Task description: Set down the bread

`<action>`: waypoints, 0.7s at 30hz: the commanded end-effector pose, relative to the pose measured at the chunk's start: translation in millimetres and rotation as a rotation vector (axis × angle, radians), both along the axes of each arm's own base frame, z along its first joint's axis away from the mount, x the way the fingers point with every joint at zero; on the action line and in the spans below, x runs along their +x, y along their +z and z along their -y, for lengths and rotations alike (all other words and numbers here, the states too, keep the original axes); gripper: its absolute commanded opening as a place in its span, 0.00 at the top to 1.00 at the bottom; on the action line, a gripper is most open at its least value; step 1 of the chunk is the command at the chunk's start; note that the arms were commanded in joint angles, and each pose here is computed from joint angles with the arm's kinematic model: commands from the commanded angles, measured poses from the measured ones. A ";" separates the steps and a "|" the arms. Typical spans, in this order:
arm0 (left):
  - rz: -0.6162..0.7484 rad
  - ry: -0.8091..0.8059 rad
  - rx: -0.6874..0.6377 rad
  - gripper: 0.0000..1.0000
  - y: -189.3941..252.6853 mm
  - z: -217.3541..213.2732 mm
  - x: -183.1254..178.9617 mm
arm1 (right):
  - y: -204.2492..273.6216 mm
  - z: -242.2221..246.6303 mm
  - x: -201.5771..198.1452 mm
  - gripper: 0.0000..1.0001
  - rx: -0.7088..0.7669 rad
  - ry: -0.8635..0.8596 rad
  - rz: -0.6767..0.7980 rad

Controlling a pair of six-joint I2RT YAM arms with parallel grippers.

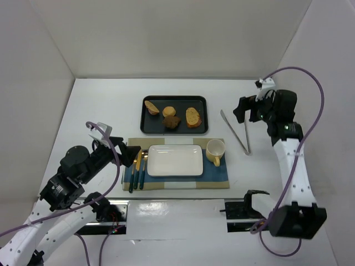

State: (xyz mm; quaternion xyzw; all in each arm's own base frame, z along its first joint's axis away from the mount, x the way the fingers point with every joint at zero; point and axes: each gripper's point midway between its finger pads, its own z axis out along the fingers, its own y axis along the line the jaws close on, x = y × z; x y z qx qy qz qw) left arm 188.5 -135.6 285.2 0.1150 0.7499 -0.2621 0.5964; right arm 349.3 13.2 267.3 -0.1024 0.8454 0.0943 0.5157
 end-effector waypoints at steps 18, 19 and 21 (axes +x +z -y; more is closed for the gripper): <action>0.008 0.039 0.004 0.00 0.6 -5.4 5.2 | -107.0 -3.5 -16.0 0.00 -0.304 0.270 -0.012; 0.008 0.039 0.004 0.00 0.6 -5.4 5.2 | -115.7 0.5 -10.5 0.00 -0.300 0.272 -0.054; 0.008 0.039 0.004 0.00 0.6 -5.4 5.2 | -131.6 6.9 -4.1 0.00 -0.306 0.277 -0.117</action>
